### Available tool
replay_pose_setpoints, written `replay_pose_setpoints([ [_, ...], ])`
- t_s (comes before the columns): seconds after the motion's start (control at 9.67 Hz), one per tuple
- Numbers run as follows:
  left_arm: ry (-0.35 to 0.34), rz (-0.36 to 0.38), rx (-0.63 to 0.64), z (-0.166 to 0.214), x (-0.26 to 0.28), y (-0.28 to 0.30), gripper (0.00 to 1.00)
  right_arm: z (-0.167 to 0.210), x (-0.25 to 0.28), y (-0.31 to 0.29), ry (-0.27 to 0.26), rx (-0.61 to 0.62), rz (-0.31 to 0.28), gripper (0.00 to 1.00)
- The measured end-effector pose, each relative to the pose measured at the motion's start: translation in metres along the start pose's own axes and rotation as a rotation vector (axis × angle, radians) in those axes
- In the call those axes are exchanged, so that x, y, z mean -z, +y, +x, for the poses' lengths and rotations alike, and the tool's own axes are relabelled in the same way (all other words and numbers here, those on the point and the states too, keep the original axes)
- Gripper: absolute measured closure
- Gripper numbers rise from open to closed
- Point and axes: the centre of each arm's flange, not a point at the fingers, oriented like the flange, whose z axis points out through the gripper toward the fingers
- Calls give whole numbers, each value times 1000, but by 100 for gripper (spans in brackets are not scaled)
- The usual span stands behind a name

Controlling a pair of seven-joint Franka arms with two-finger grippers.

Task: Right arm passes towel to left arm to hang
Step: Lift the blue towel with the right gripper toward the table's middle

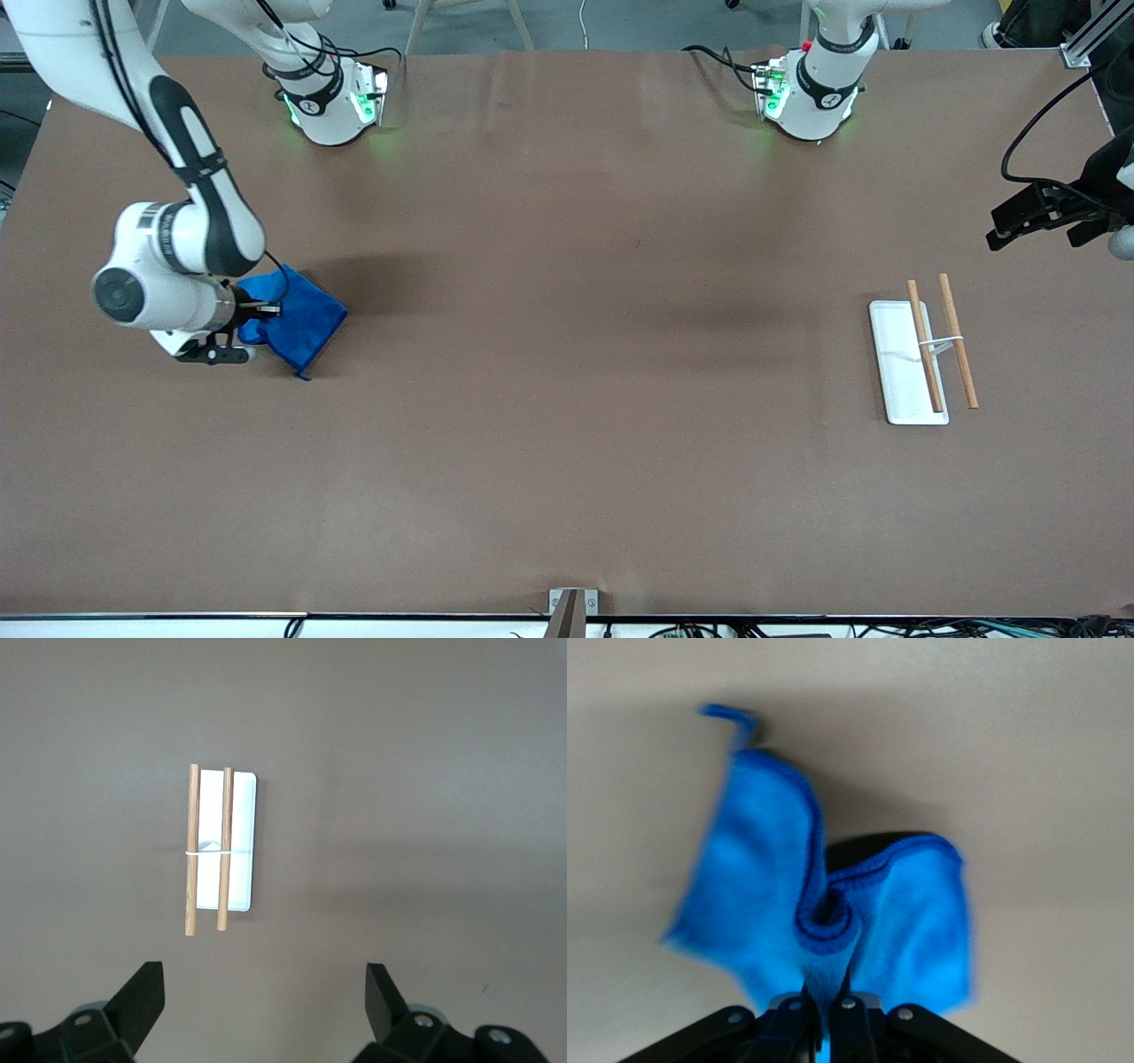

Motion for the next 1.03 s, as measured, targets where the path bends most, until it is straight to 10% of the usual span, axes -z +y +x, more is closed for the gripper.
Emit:
replay_pose_setpoints([
  [0.52, -4, 0, -1, 1, -2, 0, 0, -5, 112, -130, -4, 134, 54, 95],
  [0.83, -19, -10, -25, 4, -9, 3, 0, -24, 121, -231, 7, 225, 304, 95],
  [1.03, -50, -144, -75, 0, -14, 18, 0, -29, 102, -294, 9, 269, 446, 95],
])
